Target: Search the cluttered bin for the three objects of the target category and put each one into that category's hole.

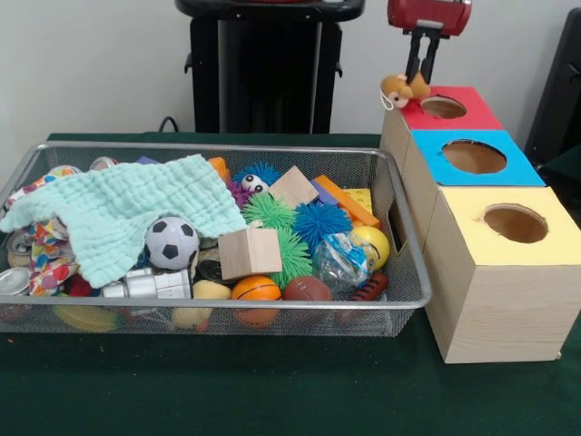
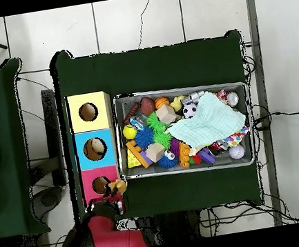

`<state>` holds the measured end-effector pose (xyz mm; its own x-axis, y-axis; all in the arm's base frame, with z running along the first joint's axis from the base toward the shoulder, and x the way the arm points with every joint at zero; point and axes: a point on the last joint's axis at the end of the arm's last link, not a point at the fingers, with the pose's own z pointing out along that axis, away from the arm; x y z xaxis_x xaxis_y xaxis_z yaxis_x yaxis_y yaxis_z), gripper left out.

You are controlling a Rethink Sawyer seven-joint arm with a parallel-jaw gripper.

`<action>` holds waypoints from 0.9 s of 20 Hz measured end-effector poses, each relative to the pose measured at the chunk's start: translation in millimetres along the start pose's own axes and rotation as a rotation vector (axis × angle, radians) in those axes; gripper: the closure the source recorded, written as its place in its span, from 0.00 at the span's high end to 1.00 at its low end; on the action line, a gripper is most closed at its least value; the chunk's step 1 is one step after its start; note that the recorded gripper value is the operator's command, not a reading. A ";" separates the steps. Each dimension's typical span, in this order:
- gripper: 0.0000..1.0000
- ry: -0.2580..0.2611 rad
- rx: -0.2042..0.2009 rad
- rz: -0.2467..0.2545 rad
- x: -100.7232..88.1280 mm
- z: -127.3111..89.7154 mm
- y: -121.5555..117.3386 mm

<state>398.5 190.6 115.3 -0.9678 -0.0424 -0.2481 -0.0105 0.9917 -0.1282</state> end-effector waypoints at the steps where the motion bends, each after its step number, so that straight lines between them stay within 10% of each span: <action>1: 0.00 0.001 0.001 0.003 2.6 1.3 0.6; 18: 0.00 0.034 -0.015 -0.004 50.0 -22.6 81.0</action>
<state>343.6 271.6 114.2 -0.9758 -0.0427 -0.2143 -0.0182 0.9932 -0.1151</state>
